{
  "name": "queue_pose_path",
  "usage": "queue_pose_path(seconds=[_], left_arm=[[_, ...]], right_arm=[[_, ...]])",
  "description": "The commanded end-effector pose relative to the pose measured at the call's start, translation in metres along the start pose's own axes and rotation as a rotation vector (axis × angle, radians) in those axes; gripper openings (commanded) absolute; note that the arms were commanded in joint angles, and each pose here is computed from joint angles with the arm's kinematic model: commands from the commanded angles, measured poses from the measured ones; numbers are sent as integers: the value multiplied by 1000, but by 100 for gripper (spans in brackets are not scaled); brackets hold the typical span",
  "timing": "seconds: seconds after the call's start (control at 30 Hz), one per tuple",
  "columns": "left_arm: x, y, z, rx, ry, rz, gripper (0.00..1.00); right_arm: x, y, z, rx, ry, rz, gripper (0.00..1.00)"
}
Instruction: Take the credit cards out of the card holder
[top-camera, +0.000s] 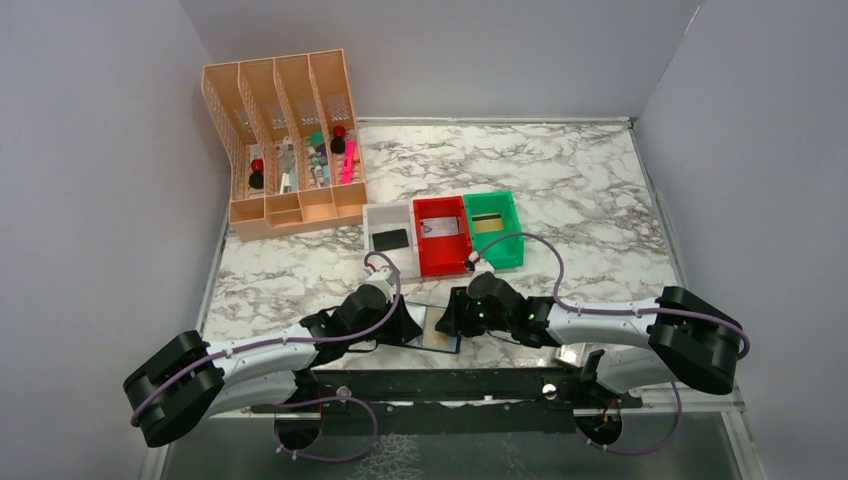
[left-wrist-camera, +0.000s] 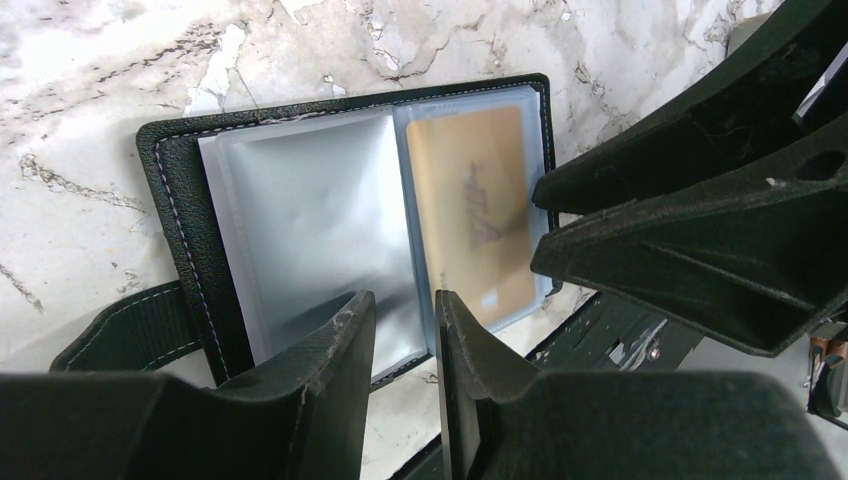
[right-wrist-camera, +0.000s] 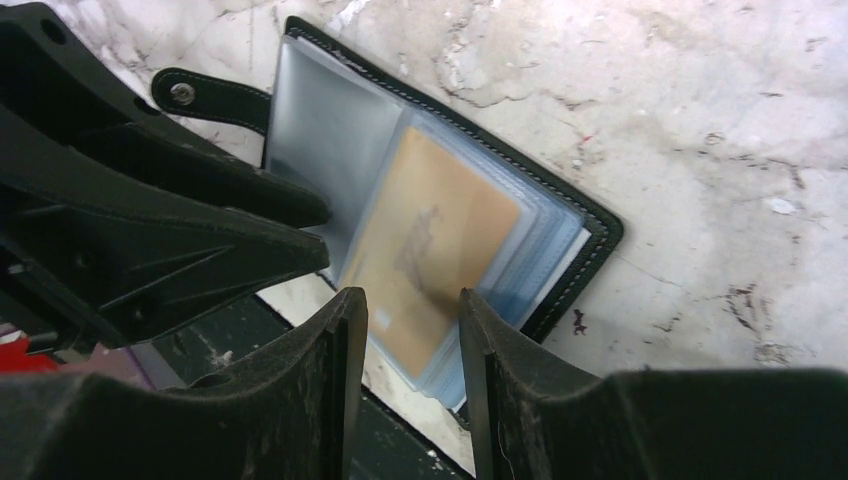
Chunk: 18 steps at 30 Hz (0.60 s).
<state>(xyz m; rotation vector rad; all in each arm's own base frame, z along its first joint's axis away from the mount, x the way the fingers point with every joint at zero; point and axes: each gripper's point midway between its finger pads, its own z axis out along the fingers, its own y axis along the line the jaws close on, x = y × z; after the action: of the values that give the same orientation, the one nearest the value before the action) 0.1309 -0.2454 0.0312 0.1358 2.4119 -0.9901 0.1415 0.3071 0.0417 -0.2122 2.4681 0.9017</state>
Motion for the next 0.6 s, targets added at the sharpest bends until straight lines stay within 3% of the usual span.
queue_pose_path(seconds=[0.0, 0.27, 0.43, 0.57], left_arm=[[-4, -4, 1, 11, -10, 17, 32], [-4, -5, -2, 21, -19, 12, 32], [-7, -5, -5, 20, -33, 17, 32], [-14, 7, -11, -69, -56, 46, 41]], right_arm=[[-5, 22, -4, -104, -12, 33, 44], [-12, 40, -1, -152, -13, 55, 44], [-13, 17, 0, -18, -20, 60, 44], [-10, 0, -3, 56, -20, 55, 45]])
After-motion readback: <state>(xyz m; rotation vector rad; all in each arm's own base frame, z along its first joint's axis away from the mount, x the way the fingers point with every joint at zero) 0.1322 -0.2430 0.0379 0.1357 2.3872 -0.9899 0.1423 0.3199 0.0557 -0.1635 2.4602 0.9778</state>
